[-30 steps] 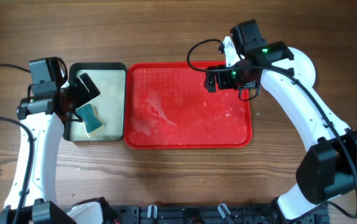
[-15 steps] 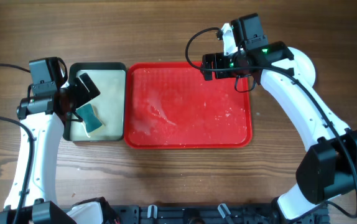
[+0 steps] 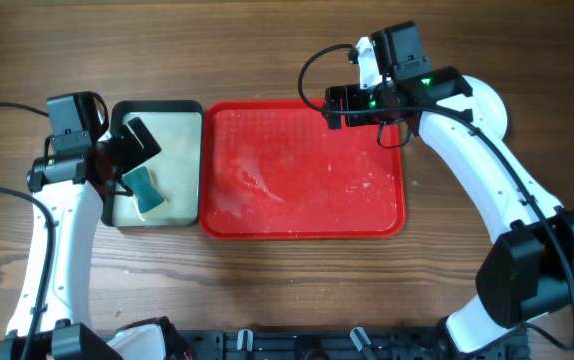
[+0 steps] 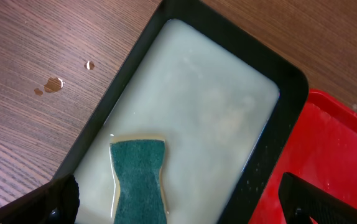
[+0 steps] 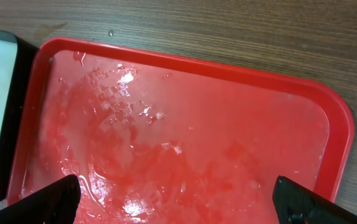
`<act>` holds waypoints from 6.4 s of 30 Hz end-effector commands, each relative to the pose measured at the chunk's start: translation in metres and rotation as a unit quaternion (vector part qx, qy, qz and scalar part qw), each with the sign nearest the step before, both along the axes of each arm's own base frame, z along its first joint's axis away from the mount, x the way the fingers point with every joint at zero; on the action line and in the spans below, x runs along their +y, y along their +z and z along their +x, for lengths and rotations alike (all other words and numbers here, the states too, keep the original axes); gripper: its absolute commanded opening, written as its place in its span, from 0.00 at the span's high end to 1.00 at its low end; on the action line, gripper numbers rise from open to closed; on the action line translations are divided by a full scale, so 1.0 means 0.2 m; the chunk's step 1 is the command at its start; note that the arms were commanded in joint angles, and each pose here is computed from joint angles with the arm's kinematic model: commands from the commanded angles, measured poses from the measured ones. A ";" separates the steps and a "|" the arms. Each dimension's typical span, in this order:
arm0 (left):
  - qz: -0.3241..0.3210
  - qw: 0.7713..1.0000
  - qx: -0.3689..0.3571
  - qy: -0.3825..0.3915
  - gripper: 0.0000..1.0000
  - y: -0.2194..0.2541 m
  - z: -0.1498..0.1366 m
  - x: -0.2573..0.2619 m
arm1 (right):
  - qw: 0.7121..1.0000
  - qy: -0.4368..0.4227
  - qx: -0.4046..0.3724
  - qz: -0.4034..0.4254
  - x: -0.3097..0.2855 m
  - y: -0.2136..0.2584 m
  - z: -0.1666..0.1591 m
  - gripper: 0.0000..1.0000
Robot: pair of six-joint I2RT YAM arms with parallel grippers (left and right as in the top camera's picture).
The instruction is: Clean dirty plates on tray and stack at the side
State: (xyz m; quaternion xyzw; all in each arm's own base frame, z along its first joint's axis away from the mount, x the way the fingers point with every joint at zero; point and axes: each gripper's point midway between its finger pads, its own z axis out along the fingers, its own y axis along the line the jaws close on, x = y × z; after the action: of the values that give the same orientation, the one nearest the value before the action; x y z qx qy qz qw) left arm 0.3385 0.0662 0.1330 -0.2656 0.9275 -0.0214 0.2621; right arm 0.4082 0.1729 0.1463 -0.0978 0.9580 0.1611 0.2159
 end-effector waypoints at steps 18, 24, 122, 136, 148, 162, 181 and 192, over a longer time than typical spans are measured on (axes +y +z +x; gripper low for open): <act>0.003 1.000 -0.005 0.003 0.00 0.02 0.01 0.01 | 0.949 -0.062 -0.309 0.030 -0.29 1.17 -0.39 0.00; 0.003 1.000 -0.005 0.003 0.00 0.02 0.01 0.01 | 0.916 -0.116 -0.383 0.022 -0.48 1.36 -0.59 0.00; 0.019 0.996 -0.086 0.003 0.00 0.29 -0.03 0.00 | 0.846 -0.160 -0.503 0.075 -0.71 0.15 -0.82 0.00; 0.057 0.941 -0.333 -0.024 0.00 1.02 -0.41 -0.15 | 0.846 -0.160 -0.503 0.075 -0.71 0.15 -0.82 0.00; 0.091 0.939 -0.329 -0.049 0.00 1.01 -0.68 -0.20 | 0.846 -0.160 -0.503 0.075 -0.71 0.15 -0.82 0.00; 0.071 0.925 -0.361 -0.100 0.00 0.88 -1.12 -0.29 | 0.846 -0.160 -0.503 0.075 -0.71 0.15 -0.82 0.00; 0.067 0.897 -0.423 -0.108 0.00 0.79 -1.03 -0.32 | 0.846 -0.160 -0.503 0.075 -0.71 0.15 -0.82 0.00; 0.045 0.772 -0.616 -0.149 0.00 1.22 -0.92 -0.45 | 0.846 -0.160 -0.503 0.075 -0.71 0.15 -0.82 0.00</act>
State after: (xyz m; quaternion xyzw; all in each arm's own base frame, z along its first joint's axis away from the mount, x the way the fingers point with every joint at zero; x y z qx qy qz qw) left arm 0.1469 -0.0095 0.3791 -0.0818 0.6069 -0.1570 0.7748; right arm 0.2451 0.0307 0.1742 0.0071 0.7086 0.1185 0.6955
